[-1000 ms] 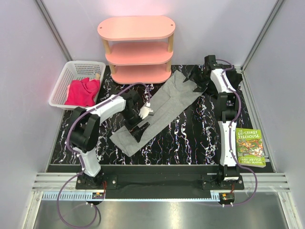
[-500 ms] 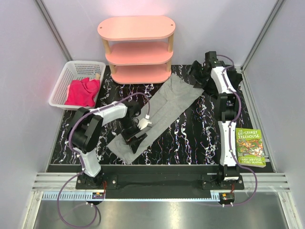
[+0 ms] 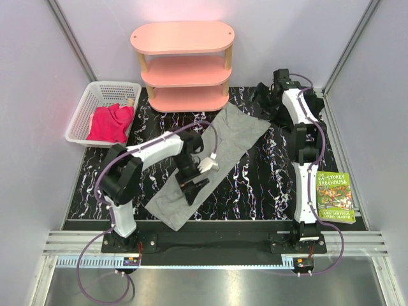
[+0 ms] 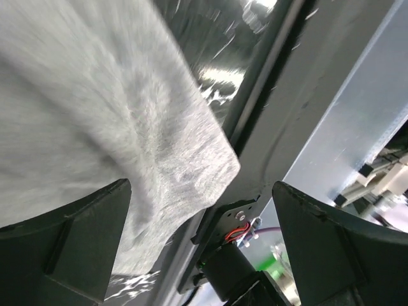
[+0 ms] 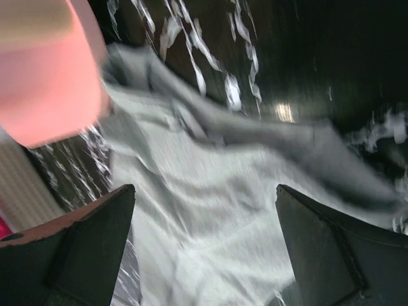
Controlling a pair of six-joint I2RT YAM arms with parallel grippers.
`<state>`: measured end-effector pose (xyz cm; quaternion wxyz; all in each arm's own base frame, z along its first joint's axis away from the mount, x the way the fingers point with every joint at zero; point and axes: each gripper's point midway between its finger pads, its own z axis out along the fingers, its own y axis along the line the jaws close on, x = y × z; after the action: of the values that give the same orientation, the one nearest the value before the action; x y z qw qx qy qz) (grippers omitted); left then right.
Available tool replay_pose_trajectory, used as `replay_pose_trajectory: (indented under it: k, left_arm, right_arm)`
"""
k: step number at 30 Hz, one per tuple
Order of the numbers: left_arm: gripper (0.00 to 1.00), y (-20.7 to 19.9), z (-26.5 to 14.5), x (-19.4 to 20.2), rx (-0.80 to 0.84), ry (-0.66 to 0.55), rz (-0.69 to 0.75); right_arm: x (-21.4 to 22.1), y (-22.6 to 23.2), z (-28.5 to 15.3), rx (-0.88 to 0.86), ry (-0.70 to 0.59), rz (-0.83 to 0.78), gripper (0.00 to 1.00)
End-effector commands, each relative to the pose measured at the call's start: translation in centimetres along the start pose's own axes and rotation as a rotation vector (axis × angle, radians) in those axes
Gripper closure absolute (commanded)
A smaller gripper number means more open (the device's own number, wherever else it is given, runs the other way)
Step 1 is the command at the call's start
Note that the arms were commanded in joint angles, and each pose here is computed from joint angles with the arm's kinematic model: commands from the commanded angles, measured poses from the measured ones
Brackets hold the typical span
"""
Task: Fold and stack the t-shirts
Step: Fold the tshirt
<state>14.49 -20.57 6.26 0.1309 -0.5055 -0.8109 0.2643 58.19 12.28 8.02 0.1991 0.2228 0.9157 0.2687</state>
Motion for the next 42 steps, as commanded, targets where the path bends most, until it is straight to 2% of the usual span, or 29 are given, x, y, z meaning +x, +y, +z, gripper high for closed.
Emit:
replay_pose_trajectory:
  k: [1, 4, 5, 6, 8, 9, 10, 12, 16, 19, 23, 25, 27, 31, 32, 35, 42]
  left_arm:
    - [0.01, -4.0, -6.8, -3.2, 0.034, -0.206, 0.129]
    - [0.01, -4.3, -12.1, -3.3, -0.04, -0.372, 0.139]
    - [0.01, -2.9, -14.6, -3.2, -0.094, -0.464, 0.109]
    - [0.01, -2.8, -16.6, -3.0, -0.144, -0.542, 0.088]
    - [0.01, 0.7, -20.3, -2.0, -0.275, -0.675, -0.005]
    - [0.01, 1.1, -21.6, -1.3, -0.314, -0.722, -0.034]
    - [0.01, 1.9, -22.4, -0.8, -0.338, -0.753, -0.064]
    - [0.01, 3.9, -23.3, 0.6, -0.386, -0.801, -0.13]
    - [0.01, 4.5, -22.7, 1.8, -0.391, -0.807, -0.175]
    - [0.01, 4.1, -22.5, 2.4, -0.416, -0.814, -0.176]
    - [0.01, 3.7, -22.0, 3.2, -0.445, -0.802, -0.164]
    - [0.01, 3.5, -21.3, 3.2, -0.424, -0.795, -0.151]
    - [0.01, 3.8, -19.4, 3.0, -0.4, -0.741, -0.144]
    - [0.01, 5.4, -14.8, 2.8, -0.406, -0.58, -0.124]
    - [0.01, 5.4, -12.4, 2.5, -0.374, -0.509, -0.11]
    - [0.01, 6.7, -9.4, 1.7, -0.384, -0.39, -0.086]
    - [0.01, 10.8, -6.9, 1.0, -0.401, -0.257, -0.125]
  right_arm:
    - [4.7, 6.3, -7.2, -0.013, -0.032, -0.202, 0.0]
    - [10.7, 6.2, -9.1, 0.076, -0.019, -0.34, 0.0]
    - [11.9, 7.5, -11.7, 0.061, -0.069, -0.391, 0.01]
    - [14.0, 5.2, -10.6, 0.131, -0.064, -0.411, 0.0]
    - [18.7, 7.0, -12.0, 0.105, -0.076, -0.525, 0.0]
    - [20.4, 5.8, -11.6, 0.153, -0.067, -0.569, 0.0]
    - [23.9, 6.8, -11.5, 0.147, -0.036, -0.659, 0.0]
    - [26.3, 6.3, -11.7, 0.16, -0.01, -0.715, 0.0]
    - [30.0, 5.1, -9.6, 0.116, 0.129, -0.672, 0.0]
    - [29.3, 4.1, -7.4, 0.183, 0.119, -0.667, 0.0]
    - [24.4, 3.1, -5.3, 0.253, 0.062, -0.557, 0.0]
    - [20.3, 1.3, -4.9, 0.275, 0.034, -0.452, 0.0]
    - [16.9, 0.2, -4.0, 0.277, 0.018, -0.372, 0.0]
    - [13.9, -0.2, -2.8, 0.257, 0.013, -0.31, 0.0]
    - [13.5, -0.1, -2.4, 0.247, 0.017, -0.296, 0.0]
    - [12.8, -0.4, -1.3, 0.225, 0.039, -0.255, 0.0]
    - [14.6, -1.1, 2.7, 0.19, 0.155, -0.21, 0.0]
